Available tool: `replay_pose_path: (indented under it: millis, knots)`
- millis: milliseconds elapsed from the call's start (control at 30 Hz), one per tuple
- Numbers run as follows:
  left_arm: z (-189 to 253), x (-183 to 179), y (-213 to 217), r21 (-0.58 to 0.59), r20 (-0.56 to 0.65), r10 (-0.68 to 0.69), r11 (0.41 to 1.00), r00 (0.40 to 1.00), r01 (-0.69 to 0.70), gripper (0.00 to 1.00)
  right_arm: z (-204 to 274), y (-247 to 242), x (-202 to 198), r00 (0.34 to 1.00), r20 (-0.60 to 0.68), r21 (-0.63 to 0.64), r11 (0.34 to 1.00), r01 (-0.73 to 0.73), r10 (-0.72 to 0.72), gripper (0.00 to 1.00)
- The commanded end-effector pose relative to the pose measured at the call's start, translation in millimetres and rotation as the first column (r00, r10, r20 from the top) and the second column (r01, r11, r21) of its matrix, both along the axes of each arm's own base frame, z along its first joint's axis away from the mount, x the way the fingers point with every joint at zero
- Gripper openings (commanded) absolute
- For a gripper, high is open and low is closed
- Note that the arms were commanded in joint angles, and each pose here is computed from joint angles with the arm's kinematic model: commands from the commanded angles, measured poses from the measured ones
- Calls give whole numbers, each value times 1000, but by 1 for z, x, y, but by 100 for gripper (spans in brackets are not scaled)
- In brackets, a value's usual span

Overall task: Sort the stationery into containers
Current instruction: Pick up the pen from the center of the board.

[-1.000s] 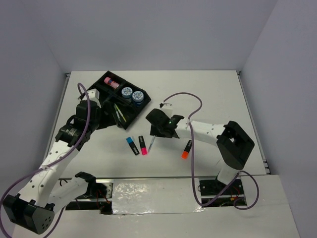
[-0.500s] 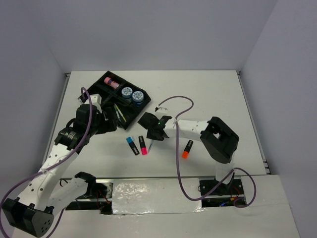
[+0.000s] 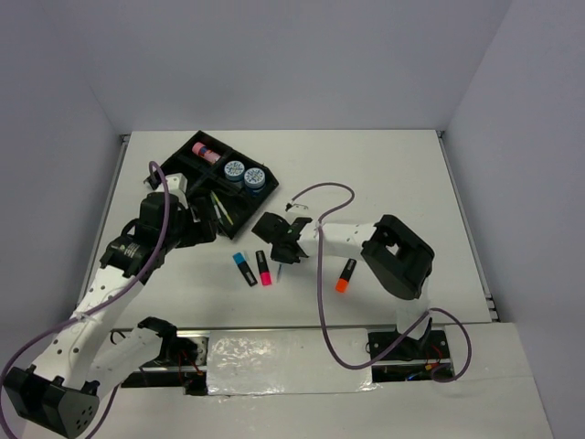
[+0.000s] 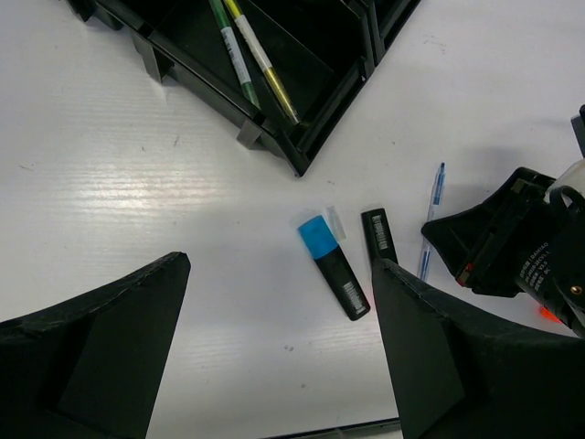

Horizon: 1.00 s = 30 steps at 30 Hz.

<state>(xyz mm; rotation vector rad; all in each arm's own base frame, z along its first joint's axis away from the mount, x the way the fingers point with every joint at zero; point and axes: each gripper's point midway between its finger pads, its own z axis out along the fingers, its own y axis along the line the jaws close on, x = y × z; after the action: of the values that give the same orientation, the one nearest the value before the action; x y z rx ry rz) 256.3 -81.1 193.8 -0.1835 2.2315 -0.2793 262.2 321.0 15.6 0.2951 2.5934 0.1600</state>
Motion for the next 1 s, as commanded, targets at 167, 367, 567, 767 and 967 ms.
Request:
replay_pose_path:
  millis: [167,367,567,767,967]
  knots:
    - [-23,5,-39,-117,-93,-8,993,996,-3,91,14,-49,-7,999,52,-39,999,-6,8,0]
    - [-35,11,-86,-111,-100,45,992,994,-56,72,64,-76,-14,978,189,-15,996,-88,90,0]
    - [-80,29,-98,-31,-214,114,992,970,-123,50,91,-100,-27,965,248,10,996,-94,88,0]
    - [-107,44,-99,47,-267,195,981,944,-189,46,103,-113,-33,953,294,44,995,-91,75,0]
    - [-120,50,-101,75,-283,221,975,933,-208,40,102,-122,-37,949,305,31,995,-90,76,0]
